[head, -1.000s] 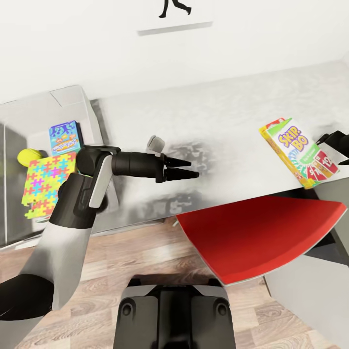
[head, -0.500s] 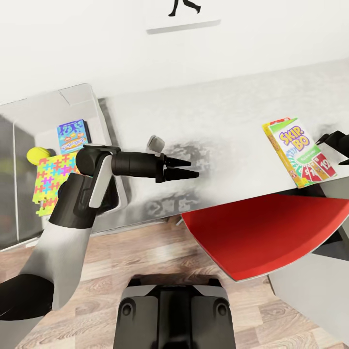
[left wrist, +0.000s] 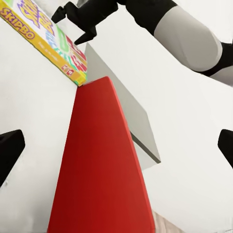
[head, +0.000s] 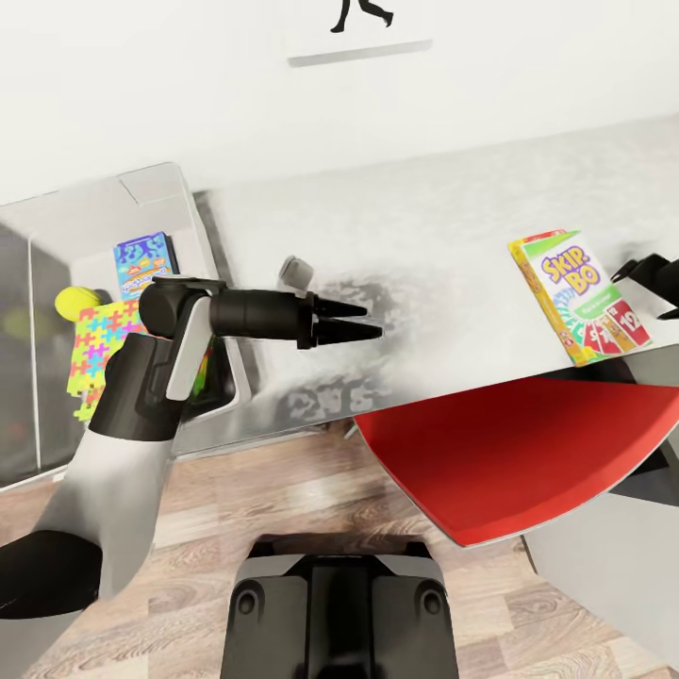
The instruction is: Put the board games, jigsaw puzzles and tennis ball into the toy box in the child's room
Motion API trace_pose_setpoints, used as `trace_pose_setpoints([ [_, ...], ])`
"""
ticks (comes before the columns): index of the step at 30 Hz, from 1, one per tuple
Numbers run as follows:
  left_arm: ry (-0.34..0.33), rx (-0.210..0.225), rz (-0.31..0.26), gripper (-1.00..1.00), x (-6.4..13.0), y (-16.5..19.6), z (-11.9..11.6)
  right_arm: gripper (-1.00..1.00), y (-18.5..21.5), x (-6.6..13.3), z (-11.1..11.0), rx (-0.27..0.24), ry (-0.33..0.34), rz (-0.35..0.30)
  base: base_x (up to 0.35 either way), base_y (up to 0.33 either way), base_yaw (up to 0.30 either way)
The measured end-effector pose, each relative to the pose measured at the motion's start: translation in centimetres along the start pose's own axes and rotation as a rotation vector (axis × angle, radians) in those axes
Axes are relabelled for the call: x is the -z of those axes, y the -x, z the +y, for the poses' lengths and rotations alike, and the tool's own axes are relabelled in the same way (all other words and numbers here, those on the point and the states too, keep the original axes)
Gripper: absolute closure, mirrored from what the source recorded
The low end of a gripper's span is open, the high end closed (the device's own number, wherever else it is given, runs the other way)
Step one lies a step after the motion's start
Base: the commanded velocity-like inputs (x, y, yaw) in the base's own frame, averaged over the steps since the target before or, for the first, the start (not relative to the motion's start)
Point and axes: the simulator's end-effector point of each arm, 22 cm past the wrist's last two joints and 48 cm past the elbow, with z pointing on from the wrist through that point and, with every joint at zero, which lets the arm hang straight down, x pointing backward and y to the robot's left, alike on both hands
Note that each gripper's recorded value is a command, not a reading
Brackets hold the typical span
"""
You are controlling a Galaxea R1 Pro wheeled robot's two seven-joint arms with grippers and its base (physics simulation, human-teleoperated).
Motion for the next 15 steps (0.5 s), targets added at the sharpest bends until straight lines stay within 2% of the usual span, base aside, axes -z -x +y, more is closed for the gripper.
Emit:
trace_pose_setpoints([
  [3,0.016,-0.012,-0.019,-1.0,1.1,1.1,0.3,-1.0,0.1,0.1,0.3,0.029,-0.022,-0.02,0.0,0.0,0.0],
  [4,0.018,-0.015,-0.021,-1.0,1.3,1.3,0.5,-1.0,0.1,0.1,0.8,0.029,-0.011,-0.021,0.0,0.0,0.0],
  [6,0.005,-0.031,-0.021,-1.0,0.7,1.3,-0.1,-1.0,0.0,0.2,1.3,0.032,-0.015,-0.02,0.011,-0.013,0.0],
  [10,-0.002,-0.033,-0.023,-1.0,0.4,1.4,-0.5,-1.0,-0.2,0.3,1.4,0.037,-0.017,-0.015,0.046,-0.048,0.0],
  [15,0.003,-0.032,-0.058,-1.0,0.3,2.4,-0.4,-1.0,-0.3,0.5,2.5,0.066,-0.023,-0.03,0.049,-0.047,0.0],
])
